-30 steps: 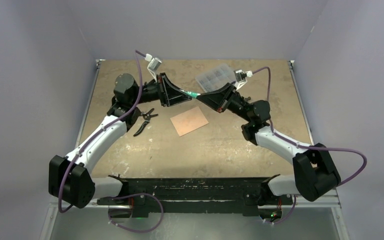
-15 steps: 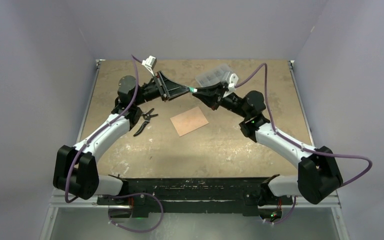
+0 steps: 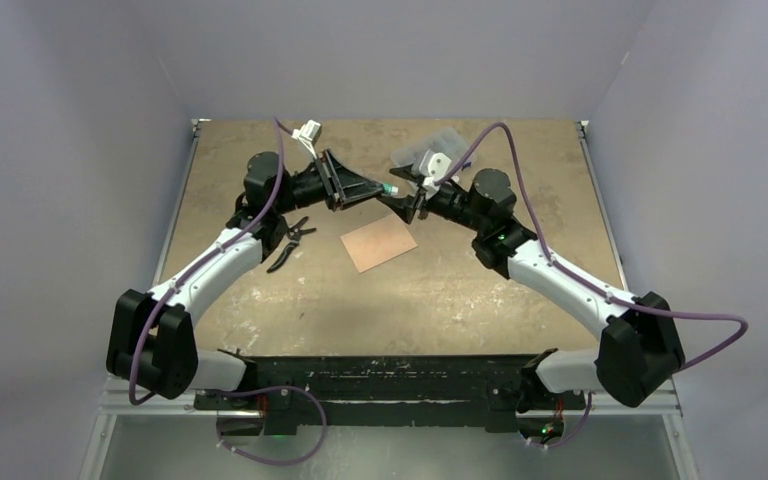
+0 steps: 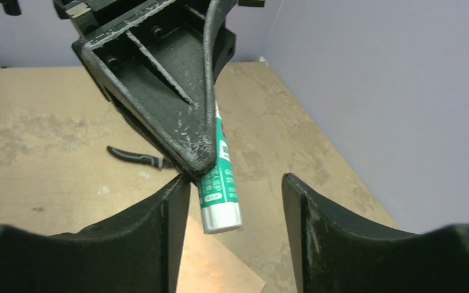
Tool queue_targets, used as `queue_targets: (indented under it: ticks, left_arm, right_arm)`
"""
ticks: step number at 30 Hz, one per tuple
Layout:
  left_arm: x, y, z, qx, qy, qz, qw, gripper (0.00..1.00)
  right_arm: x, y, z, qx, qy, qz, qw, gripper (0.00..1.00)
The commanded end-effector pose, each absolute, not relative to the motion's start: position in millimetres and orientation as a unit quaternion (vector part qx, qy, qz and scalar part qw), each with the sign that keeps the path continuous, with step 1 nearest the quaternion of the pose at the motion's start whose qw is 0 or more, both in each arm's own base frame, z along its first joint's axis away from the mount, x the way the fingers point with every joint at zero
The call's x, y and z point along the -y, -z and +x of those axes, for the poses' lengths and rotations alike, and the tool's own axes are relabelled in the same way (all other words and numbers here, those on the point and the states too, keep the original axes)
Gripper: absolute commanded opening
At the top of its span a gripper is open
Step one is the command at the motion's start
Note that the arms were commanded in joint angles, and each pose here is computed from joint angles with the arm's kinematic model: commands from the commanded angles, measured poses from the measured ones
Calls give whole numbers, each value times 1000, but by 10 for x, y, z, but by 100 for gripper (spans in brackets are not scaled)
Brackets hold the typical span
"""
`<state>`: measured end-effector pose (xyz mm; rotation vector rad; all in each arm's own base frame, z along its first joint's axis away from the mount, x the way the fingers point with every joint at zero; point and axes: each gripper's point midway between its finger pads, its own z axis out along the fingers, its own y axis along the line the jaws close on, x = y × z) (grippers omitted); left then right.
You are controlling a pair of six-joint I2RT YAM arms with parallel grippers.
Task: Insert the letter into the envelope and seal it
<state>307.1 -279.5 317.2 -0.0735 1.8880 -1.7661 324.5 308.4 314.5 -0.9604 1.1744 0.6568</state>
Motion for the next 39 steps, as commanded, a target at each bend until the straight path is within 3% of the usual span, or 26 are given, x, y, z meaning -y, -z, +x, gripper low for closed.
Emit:
queue_targets:
  ticks: [1,4,7,9,10,13,18,26,39]
  left_arm:
    - [2836,-3328,2970,-694,661,19,283,0]
    - [2835,-3343,2971,-694,659,27,289,0]
    - [2831,-3373,2973,-694,655,32,296,0]
    - [2827,-3413,2977,-689,657,34,303,1]
    - [2823,-3452,2982,-683,659,37,313,9]
    - [2779,-3593,3013,-659,660,42,358,31]
    - [2656,-3766,3129,-613,639,32,464,44]
    - [2630,-3705,3160,-574,615,35,540,45]
    - [2504,-3519,3336,-583,539,44,607,40]
  right_arm:
    - [-3142,-3322,3224,-500,-286,-455,679,54]
    - [-3183,-3255,3204,-506,-293,-470,662,39]
    - [-3210,-3255,3189,-509,-303,-469,655,13]
    - [-3216,-3292,3218,-520,-313,-449,656,3]
    - [-3223,-3299,3233,-526,-321,-436,656,0]
    - [-3243,-3403,3217,-531,-365,-378,665,0]
    - [-3324,-3547,2997,-521,-488,-298,634,0]
    - [-3364,-3684,2897,-513,-650,-146,541,0]
    - [-3429,-3835,2427,-467,-782,-144,388,0]
